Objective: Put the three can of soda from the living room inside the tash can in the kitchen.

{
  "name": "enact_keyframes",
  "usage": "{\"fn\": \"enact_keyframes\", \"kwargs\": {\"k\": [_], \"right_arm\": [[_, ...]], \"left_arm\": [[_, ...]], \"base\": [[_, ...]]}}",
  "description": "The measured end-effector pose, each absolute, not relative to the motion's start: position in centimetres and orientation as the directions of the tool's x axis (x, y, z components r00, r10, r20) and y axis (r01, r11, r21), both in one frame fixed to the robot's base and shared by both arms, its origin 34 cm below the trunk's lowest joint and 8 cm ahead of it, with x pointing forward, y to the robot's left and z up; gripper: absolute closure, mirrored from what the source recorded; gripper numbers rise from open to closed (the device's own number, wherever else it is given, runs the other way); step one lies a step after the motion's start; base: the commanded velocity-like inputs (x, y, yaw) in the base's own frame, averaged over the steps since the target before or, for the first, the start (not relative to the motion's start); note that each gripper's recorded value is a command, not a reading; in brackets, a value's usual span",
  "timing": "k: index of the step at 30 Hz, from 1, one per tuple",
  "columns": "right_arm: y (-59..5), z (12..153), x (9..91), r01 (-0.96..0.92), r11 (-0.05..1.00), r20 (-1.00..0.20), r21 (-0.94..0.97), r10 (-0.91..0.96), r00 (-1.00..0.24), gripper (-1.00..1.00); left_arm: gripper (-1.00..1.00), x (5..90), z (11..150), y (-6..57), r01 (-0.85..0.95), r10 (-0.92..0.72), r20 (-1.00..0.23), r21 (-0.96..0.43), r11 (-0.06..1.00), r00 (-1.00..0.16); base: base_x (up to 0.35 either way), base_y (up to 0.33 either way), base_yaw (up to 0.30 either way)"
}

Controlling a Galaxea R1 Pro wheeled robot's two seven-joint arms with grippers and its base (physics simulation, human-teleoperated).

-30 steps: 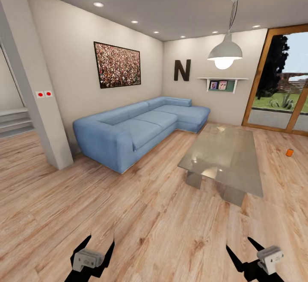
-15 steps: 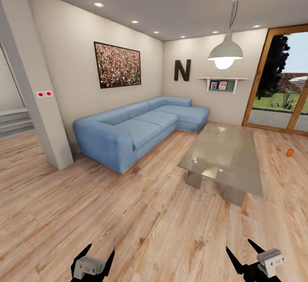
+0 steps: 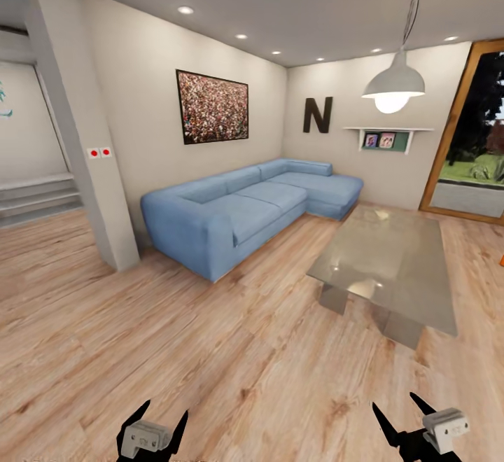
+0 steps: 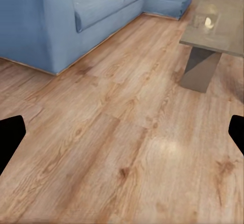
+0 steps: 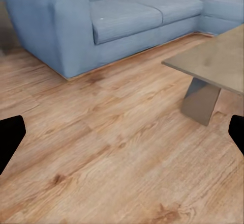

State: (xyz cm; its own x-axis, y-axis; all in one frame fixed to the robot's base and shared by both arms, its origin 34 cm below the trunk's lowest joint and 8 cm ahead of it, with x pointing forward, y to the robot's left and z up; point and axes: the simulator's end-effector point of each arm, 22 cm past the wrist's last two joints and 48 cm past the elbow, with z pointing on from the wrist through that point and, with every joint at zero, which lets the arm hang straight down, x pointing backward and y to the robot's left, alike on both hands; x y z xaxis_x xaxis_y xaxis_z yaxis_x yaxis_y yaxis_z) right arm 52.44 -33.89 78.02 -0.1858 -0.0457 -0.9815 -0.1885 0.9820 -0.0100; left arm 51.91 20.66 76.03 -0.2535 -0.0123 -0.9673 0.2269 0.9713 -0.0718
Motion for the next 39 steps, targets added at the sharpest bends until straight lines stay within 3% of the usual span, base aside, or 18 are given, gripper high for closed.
{"fn": "enact_keyframes", "kwargs": {"k": [39], "right_arm": [[-33.6, 76.6, 52.1, -0.185, 0.983, -0.976, 0.008, -0.033, -0.216, -1.0]], "left_arm": [[-1.0, 51.1, 74.1, 20.5, 0.225, -0.015, -0.955, -0.085, 0.971, -0.296]], "base": [[0.0, 0.0, 0.227]]}}
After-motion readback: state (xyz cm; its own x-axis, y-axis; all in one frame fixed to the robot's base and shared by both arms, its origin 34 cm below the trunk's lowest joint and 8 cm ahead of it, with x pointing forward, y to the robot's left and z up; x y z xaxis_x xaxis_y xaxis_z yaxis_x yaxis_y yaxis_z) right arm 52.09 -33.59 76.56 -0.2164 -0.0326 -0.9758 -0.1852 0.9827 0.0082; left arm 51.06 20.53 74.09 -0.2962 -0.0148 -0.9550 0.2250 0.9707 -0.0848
